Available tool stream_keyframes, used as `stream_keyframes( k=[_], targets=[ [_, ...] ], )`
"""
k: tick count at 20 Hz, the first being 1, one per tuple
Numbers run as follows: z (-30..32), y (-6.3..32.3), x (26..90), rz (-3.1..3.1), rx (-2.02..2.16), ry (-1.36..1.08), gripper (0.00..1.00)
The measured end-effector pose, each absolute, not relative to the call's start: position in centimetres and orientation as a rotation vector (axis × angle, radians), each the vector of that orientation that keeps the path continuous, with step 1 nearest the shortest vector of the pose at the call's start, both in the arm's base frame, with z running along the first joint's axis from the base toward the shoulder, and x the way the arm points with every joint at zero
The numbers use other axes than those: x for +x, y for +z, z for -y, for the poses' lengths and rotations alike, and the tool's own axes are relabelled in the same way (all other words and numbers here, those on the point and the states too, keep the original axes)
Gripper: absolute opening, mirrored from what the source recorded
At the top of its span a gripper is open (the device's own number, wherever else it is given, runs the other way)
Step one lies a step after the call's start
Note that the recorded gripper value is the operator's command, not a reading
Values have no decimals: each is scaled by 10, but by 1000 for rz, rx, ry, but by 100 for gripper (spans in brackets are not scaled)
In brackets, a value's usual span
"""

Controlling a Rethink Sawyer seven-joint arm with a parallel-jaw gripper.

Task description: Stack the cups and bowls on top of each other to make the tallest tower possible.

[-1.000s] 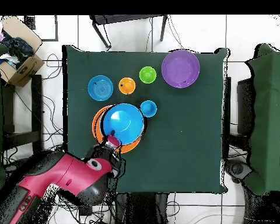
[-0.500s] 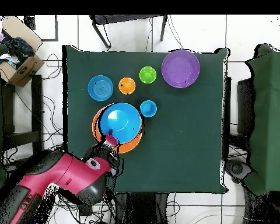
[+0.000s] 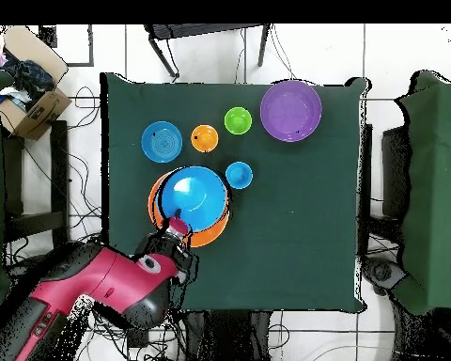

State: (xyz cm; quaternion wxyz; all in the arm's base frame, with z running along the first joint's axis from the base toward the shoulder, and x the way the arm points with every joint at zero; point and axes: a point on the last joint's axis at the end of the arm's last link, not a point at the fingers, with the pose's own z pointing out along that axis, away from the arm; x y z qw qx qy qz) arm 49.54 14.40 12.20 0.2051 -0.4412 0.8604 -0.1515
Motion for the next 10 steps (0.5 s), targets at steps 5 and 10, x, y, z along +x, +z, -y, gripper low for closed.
stream_keyframes(
  k=[5, 10],
  targets=[
    [-142, 123, 498, -2382, -1215, -471, 0],
    [-141, 121, 500, -2375, -1197, -488, 0]
  ],
)
